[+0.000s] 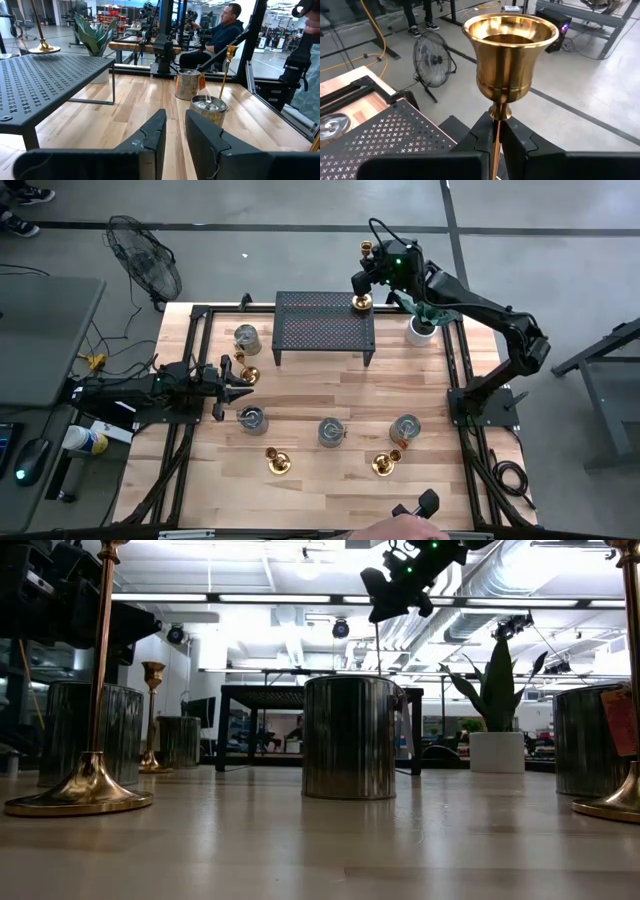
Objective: Pick & Place candle stick holders
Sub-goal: Put the gold candle holder on the shelf
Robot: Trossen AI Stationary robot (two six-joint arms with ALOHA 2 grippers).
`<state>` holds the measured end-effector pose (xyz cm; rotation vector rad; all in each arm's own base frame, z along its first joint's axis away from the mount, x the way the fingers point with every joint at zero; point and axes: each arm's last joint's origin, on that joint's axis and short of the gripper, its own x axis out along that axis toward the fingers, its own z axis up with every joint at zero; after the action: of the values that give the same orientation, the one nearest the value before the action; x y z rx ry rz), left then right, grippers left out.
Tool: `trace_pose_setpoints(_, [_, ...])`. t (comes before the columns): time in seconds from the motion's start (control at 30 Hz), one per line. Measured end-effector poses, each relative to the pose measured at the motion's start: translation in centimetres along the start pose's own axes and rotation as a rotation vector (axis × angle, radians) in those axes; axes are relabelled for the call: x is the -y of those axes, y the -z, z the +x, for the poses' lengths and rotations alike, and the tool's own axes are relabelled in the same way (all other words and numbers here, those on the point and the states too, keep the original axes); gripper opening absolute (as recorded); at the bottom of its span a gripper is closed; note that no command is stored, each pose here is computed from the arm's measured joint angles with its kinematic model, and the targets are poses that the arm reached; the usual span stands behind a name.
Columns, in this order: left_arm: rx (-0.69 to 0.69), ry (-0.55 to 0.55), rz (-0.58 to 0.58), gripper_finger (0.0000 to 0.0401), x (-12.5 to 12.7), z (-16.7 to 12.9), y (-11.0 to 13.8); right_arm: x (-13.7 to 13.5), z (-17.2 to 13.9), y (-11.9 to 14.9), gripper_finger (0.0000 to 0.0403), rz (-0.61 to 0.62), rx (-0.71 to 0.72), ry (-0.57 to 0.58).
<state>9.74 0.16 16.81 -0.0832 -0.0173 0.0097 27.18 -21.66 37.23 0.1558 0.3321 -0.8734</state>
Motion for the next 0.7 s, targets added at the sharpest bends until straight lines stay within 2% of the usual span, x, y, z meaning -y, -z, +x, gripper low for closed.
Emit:
trace_pose_setpoints(0.33, [0.0,0.0,0.0,0.0072,0.0,0.0,0.0,0.04,0.38,0.05,0.0014,-0.032,0.002,-0.051])
trace_pose_setpoints(0.7, [0.0,0.0,0.0,0.0072,0.0,0.0,0.0,0.23,0.65,0.1,0.0015,-0.025,0.003,-0.05])
